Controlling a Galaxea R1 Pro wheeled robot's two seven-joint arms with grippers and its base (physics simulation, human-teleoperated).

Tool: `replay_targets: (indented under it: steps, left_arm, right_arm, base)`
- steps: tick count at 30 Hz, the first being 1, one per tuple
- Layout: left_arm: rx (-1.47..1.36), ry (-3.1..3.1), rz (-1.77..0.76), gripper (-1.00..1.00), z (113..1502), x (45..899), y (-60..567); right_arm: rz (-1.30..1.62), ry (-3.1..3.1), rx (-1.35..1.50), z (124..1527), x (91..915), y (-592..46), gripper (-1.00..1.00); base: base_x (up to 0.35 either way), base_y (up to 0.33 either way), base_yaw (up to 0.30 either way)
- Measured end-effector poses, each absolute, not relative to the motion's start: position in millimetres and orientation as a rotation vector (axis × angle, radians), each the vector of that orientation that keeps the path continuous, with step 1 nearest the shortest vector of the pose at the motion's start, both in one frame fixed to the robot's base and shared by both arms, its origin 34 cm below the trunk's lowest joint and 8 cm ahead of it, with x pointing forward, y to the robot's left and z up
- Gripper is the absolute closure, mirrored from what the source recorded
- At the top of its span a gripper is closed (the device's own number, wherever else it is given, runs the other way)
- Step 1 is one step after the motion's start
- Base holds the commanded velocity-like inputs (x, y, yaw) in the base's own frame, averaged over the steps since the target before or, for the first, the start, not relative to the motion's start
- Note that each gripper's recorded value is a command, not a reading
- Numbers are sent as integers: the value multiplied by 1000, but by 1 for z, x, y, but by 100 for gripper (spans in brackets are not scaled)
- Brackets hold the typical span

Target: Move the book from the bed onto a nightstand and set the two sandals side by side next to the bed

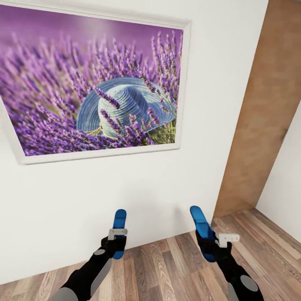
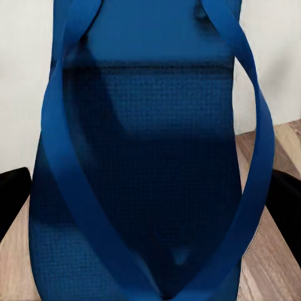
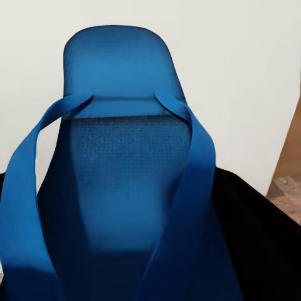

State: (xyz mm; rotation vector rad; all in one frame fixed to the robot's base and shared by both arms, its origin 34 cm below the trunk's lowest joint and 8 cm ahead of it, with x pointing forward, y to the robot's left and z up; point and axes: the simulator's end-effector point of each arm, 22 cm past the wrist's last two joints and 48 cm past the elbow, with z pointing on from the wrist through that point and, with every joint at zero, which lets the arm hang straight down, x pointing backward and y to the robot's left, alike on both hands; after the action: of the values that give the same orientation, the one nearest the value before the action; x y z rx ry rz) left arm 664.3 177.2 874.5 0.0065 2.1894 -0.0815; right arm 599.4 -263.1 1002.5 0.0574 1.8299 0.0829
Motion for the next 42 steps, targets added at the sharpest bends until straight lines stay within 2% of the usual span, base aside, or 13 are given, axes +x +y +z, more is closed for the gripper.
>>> replay_targets:
  steps: [25,34,42]
  left_arm:
    - [-19,2253,-53,100,847,648,190]
    - [-58,2396,61,100,769,580,232]
    - [-58,2407,78,100,759,568,240]
  right_arm:
    - [81,2007,78,911,572,-265,100]
    - [84,2069,90,884,560,-265,100]
    - [85,2118,96,863,549,-264,100]
  base:
    - [0,0,285]
    - [0,0,157]
    - [0,0,79]
